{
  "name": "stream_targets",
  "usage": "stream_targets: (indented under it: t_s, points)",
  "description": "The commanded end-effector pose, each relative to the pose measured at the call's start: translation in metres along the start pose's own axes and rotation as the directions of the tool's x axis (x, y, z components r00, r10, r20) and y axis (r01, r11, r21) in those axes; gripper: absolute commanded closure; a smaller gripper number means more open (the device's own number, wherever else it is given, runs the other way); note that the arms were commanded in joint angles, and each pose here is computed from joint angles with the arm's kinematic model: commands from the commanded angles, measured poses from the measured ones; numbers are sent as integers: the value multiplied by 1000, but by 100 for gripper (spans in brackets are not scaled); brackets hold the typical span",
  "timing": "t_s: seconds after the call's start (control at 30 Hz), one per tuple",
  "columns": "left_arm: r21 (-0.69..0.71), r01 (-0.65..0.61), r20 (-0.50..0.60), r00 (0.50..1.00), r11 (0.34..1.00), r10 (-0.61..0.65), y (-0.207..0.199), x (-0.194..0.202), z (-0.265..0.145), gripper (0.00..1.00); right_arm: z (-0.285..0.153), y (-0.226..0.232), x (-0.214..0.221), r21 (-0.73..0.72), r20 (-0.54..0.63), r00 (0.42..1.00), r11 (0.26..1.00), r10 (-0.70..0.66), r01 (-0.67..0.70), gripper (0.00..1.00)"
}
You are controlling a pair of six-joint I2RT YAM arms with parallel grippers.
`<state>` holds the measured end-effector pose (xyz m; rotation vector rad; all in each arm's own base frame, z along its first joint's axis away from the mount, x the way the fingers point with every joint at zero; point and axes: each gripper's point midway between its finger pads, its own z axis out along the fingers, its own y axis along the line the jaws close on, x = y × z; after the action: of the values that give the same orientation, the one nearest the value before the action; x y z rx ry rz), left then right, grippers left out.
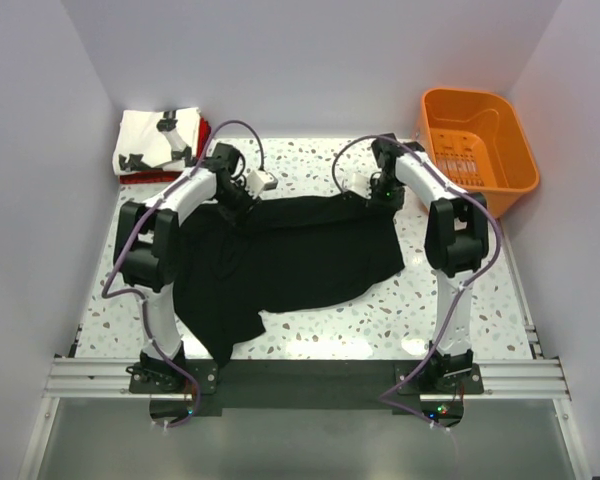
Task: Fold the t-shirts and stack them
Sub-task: Fold the tshirt
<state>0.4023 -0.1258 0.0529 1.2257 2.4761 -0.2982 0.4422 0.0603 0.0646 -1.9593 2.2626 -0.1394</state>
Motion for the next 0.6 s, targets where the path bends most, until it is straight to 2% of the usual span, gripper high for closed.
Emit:
stream_targets:
  t_s: [0.0,0.1,0.13,0.2,0.33,0.57]
  points:
    - [9,24,5,1000,1000,-24,0,3,0,65,-1,-16,0,56,-14,999,998,39,-38,92]
    - [1,76,60,995,997,-76,14,0,-21,57,-20,-26,0,72,3,998,995,66,-66,59]
    - [2,95,74,993,996,-94,19,-1,-28,56,-27,-29,-1,75,23,997,994,76,-77,45]
    - [1,160,122,980,987,-159,35,2,-48,54,-49,-35,-8,82,82,992,991,96,-103,37]
    - [-52,218,139,968,975,-209,60,17,-61,52,-61,-51,-24,116,142,983,984,119,-136,39]
    - [-41,312,139,943,949,-303,79,38,-66,45,-31,-76,-35,170,108,991,981,79,-97,48]
